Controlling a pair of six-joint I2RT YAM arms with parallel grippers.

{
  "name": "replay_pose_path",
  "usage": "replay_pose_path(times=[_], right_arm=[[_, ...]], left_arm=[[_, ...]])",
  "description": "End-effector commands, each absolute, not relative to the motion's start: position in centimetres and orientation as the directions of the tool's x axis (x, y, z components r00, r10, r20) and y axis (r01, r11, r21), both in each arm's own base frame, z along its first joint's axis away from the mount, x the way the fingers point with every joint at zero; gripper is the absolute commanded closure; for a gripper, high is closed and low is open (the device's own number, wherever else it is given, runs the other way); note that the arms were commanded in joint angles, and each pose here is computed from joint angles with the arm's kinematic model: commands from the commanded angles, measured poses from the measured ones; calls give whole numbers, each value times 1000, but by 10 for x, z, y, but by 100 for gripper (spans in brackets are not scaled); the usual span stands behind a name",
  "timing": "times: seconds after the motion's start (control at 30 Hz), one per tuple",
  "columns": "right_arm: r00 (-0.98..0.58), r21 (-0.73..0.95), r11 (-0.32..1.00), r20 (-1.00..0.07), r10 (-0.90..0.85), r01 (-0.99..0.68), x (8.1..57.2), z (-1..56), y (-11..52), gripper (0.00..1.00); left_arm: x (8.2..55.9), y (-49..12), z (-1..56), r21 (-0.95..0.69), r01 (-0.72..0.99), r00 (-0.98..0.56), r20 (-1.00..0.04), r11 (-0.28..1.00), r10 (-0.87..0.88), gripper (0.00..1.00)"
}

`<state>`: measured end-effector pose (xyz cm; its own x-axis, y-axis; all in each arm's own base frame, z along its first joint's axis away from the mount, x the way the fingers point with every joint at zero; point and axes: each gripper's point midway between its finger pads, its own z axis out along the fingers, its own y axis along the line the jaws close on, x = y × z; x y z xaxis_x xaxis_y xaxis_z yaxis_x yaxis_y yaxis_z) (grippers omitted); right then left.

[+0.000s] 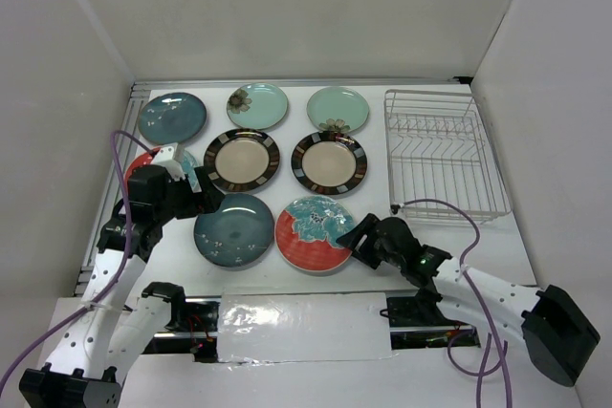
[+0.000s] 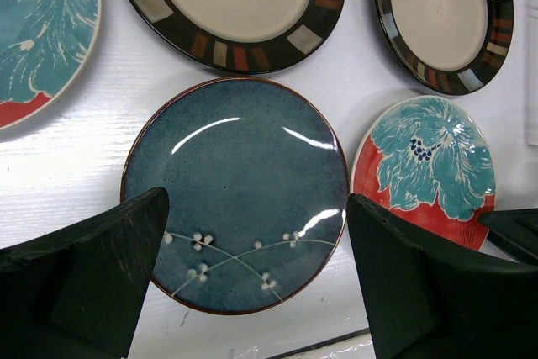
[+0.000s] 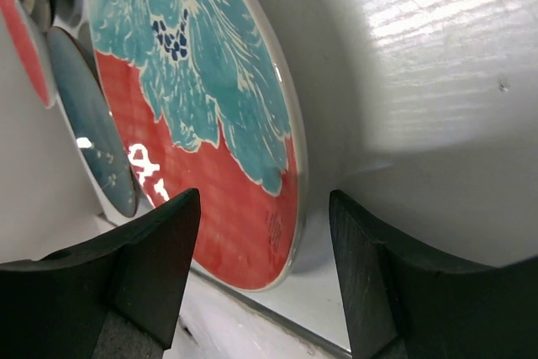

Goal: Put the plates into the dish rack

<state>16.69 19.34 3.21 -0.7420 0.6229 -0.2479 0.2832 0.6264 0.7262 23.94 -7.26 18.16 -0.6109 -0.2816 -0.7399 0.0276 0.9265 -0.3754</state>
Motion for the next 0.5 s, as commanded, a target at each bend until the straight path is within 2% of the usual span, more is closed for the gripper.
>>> replay_pose_path(times=[0.0, 0.17, 0.3, 0.37, 0.4, 0.47], right_arm=[[-756, 752, 604, -227, 614, 264, 170, 29, 197, 30], [-773, 737, 624, -229, 591, 259, 175, 19, 196, 33], [-790, 716, 645, -220, 573, 268, 174, 10, 196, 39], [-792, 707, 651, -216, 571, 276, 173, 7, 195, 50], [-792, 707, 651, -216, 571, 276, 173, 7, 195, 50], [-795, 711, 656, -233, 560, 254, 174, 10, 195, 63]], left_arm=[[243, -77, 188, -381, 65, -593, -758, 922, -271, 0], [243, -79, 186, -385, 69, -603, -751, 920, -269, 0], [243, -79, 186, -385, 69, -603, -751, 920, -269, 0], [242, -81, 186, -385, 77, -605, -751, 920, -264, 0], [242, -81, 186, -385, 77, -605, -751, 920, -264, 0], [242, -81, 186, -385, 77, -605, -751, 920, -264, 0]])
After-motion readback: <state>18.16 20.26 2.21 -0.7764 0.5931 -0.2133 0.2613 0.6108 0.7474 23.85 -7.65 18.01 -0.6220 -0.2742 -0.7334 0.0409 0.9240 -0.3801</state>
